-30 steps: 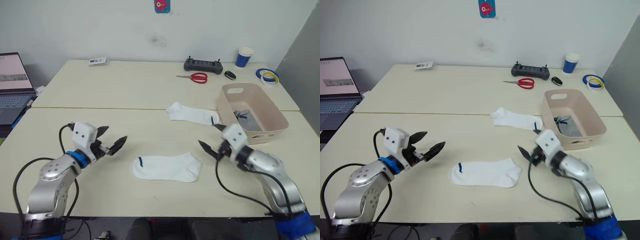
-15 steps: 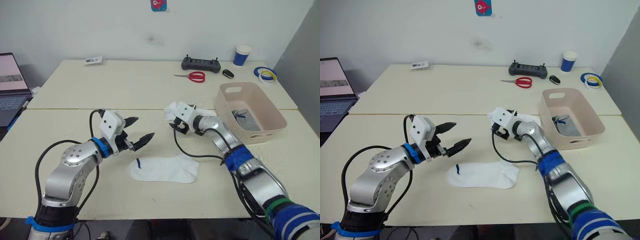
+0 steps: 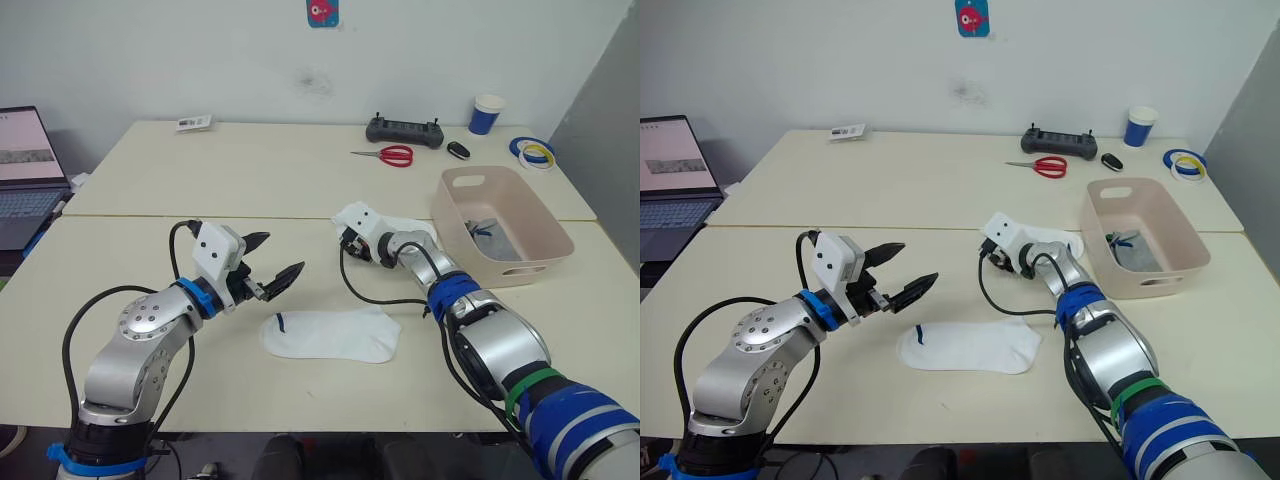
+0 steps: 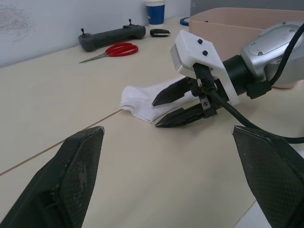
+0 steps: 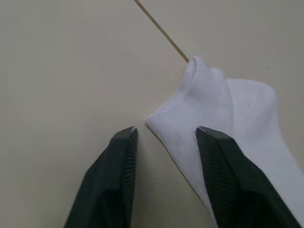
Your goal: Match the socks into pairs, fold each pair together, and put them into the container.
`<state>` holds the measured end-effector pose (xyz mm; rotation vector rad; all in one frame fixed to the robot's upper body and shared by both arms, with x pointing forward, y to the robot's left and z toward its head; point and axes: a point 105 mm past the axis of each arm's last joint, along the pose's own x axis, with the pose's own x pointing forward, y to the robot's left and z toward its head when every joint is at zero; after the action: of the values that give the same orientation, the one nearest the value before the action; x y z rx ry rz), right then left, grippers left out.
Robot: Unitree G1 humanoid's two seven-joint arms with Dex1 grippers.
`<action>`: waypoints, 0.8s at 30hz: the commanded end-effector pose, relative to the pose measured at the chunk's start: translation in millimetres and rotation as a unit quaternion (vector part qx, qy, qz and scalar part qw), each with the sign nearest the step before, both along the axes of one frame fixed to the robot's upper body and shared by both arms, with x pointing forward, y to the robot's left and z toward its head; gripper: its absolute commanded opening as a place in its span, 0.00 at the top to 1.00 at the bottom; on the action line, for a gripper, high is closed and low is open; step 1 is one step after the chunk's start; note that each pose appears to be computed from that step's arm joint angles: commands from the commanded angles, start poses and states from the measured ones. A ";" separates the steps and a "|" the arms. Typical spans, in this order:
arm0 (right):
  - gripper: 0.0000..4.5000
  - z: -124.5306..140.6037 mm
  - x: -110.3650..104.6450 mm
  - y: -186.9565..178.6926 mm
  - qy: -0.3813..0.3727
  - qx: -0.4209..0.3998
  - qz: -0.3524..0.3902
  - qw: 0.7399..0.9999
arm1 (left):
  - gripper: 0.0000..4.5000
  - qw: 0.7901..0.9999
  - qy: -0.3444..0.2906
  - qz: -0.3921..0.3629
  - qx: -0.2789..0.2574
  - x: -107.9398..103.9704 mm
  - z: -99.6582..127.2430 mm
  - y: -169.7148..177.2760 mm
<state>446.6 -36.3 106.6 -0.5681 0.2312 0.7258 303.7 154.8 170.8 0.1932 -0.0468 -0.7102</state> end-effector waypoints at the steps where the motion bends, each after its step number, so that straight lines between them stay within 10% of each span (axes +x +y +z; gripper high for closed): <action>1: 0.85 -1.8 7.0 -21.7 0.023 0.019 -0.056 0.998 | 0.00 1.000 -0.025 -0.004 -0.007 -1.4 13.6 -3.0; 3: 0.99 -1.4 7.8 -23.6 0.039 0.048 -0.072 0.995 | 0.00 1.000 -0.025 -0.005 -0.008 -1.3 13.8 -4.1; 13: 0.99 12.4 5.5 -11.2 0.024 0.066 -0.024 0.997 | 0.00 1.000 -0.023 -0.009 -0.008 -2.6 12.7 -4.6; 17: 0.99 27.6 -31.2 21.6 -0.034 0.019 0.202 0.979 | 0.00 1.000 0.012 -0.026 0.009 -15.3 9.4 10.5; 24: 0.99 43.4 -105.0 22.8 -0.047 0.033 0.391 0.918 | 0.00 0.996 0.072 -0.048 0.027 -32.8 0.9 30.6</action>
<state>355.2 -24.4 120.8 -0.6181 -0.0083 1.3958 274.9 185.2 160.0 0.1750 0.1332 -0.8014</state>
